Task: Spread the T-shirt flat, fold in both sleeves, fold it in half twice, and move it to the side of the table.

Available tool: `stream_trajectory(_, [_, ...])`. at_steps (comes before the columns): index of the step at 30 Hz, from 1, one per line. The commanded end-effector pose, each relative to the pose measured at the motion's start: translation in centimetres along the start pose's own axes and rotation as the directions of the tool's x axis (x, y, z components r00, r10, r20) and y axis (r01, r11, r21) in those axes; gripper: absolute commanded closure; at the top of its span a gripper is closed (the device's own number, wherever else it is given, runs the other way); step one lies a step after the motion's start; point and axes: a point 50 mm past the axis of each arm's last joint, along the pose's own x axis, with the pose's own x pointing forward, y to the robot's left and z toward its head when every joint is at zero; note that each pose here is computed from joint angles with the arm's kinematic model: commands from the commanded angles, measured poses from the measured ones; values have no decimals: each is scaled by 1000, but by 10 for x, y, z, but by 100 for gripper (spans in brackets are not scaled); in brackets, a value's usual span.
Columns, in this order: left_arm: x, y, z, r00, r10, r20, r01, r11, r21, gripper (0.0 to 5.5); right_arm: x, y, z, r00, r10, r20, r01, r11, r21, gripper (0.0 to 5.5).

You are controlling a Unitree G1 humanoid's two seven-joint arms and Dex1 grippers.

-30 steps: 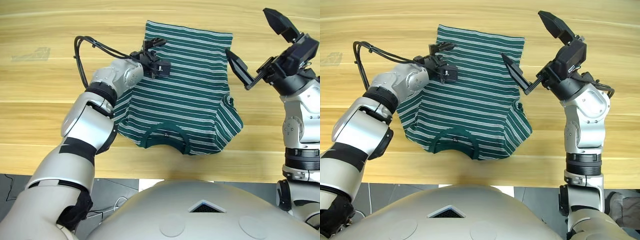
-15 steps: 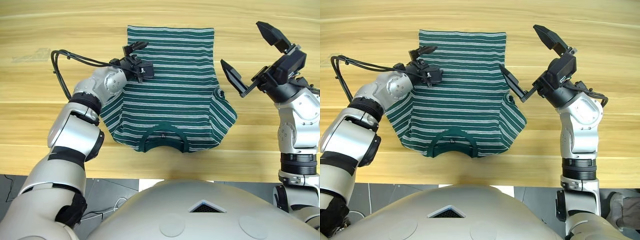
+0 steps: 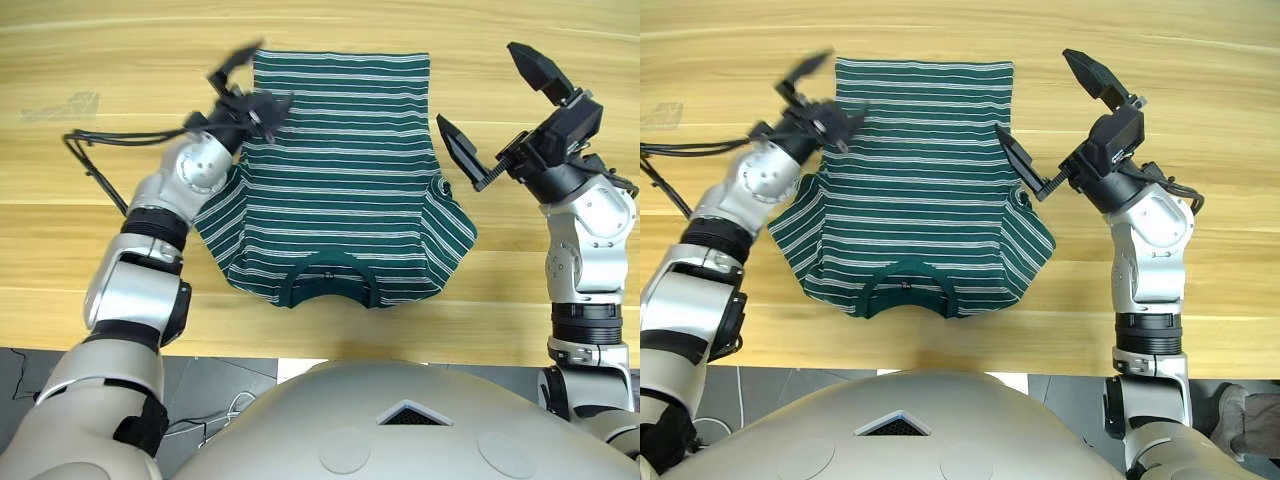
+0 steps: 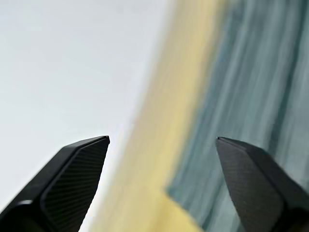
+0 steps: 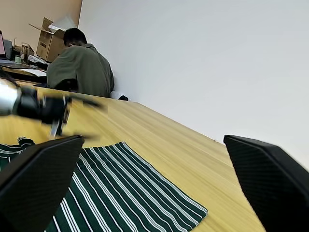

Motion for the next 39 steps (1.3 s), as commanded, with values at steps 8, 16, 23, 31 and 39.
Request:
stream_trajectory(8, [-147, 30, 65, 936, 292, -196, -349, 707, -615, 144, -9, 3, 7, 997, -78, 14, 79, 997, -12, 14])
stream_trajectory(16, [-197, 2, 70, 787, 202, -583, -606, 74, -792, 144, -13, -7, 12, 979, -204, 18, 204, 979, -24, 14])
stream_trajectory(23, [-207, -42, 49, 713, -11, -701, -701, -34, -712, 144, -11, -5, 13, 978, -209, 22, 210, 978, -20, 14])
stream_trajectory(31, [-208, -70, 25, 668, -134, -732, -732, 57, -679, 144, -8, -3, 11, 978, -208, 18, 208, 978, -12, 14])
stream_trajectory(39, [-200, -77, 21, 692, -156, -705, -703, 77, -707, 144, -6, 3, 8, 981, -192, 16, 192, 981, 7, 14])
